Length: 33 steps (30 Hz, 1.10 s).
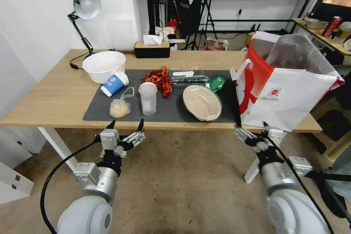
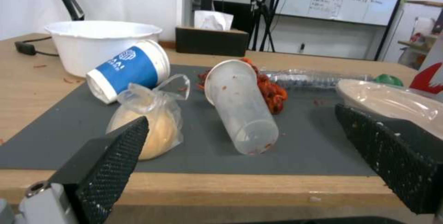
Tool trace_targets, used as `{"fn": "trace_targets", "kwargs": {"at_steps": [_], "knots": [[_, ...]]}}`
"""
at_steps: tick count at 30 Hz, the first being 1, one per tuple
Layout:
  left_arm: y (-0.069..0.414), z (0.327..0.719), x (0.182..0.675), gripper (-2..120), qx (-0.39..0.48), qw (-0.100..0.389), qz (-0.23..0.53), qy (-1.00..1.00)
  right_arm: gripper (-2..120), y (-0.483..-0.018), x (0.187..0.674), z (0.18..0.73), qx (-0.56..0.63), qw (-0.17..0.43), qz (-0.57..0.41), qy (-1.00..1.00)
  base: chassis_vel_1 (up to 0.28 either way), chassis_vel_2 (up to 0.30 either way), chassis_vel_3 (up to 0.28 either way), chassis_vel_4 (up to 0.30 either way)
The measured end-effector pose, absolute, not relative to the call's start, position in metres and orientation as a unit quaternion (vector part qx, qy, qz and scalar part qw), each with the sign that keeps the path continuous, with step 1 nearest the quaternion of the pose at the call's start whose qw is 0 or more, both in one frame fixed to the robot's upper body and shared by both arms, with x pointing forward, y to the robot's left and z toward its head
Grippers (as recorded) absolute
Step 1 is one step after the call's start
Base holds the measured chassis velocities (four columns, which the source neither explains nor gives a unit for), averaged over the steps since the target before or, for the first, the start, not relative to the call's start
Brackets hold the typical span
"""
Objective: Pick up the trash from the table and place it into the takeout bag.
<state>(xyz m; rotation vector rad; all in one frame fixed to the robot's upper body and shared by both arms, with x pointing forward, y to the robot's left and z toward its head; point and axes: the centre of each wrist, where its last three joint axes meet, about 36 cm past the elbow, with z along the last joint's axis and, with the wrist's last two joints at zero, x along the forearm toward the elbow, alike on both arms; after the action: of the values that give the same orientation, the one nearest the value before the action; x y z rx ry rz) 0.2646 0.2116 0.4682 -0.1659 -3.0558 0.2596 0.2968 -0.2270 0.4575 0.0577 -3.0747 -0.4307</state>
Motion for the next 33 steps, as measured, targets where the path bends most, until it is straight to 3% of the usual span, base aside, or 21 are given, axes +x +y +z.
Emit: {"fn": "trace_targets", "kwargs": {"at_steps": [9,27,33], "knots": [[0.212,0.467,0.26,100,-0.056,0.031,0.081,-0.995,100,-0.213,0.308,0.453,0.075,0.019,-0.231,-0.97,0.0,0.0,0.0,0.0],[0.214,0.464,0.253,100,-0.049,0.024,0.07,-0.996,100,-0.187,0.349,0.442,0.061,0.099,-0.373,-0.921,0.0,0.0,0.0,0.0],[0.214,0.464,0.252,100,-0.048,0.022,0.069,-0.996,85,-0.186,0.356,0.442,0.051,0.118,-0.378,-0.917,0.0,0.0,0.0,0.0]]}}
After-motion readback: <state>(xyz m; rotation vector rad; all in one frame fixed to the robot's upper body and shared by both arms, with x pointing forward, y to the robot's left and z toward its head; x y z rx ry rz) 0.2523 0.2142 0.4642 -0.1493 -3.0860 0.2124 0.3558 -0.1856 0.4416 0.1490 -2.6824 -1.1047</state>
